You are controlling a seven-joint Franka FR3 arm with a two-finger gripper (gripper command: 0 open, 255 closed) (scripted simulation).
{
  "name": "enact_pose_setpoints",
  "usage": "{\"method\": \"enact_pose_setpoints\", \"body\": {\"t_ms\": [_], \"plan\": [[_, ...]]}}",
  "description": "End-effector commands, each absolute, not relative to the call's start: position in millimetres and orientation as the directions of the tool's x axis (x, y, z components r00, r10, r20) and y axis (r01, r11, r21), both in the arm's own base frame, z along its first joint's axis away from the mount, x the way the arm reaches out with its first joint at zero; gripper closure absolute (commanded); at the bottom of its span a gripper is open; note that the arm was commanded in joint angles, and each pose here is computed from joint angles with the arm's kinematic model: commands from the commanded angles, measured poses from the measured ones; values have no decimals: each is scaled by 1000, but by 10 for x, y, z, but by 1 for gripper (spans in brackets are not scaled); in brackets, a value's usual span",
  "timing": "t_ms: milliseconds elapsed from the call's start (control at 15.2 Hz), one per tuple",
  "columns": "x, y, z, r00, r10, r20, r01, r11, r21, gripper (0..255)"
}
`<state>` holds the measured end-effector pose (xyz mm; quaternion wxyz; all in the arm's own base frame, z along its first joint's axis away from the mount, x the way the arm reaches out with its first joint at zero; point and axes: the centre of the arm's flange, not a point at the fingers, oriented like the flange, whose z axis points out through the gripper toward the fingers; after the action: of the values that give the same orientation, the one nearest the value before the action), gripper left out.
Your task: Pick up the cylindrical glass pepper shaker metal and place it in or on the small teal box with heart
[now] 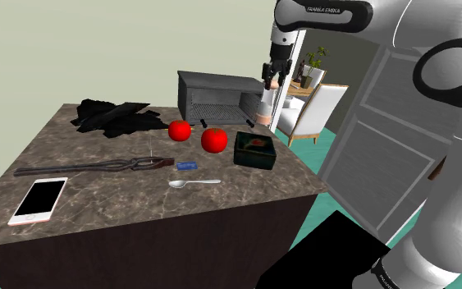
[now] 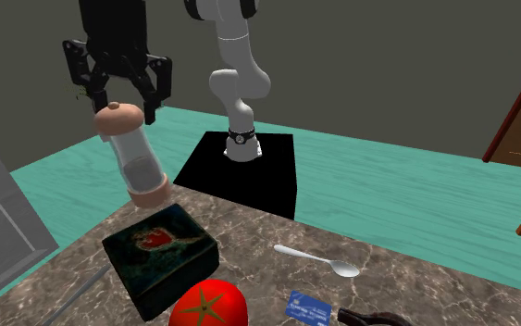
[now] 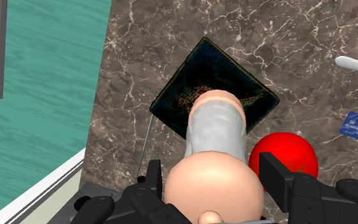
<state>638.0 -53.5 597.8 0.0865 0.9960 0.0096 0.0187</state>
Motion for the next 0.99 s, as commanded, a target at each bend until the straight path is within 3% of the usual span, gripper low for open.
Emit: {"method": "enact_pose_setpoints", "body": {"t_ms": [0,924], "plan": [[6370,-543,5868,999,22,36,16,-985,173,255],[6370,-543,5129,999,22,36,16,-985,173,255]]}}
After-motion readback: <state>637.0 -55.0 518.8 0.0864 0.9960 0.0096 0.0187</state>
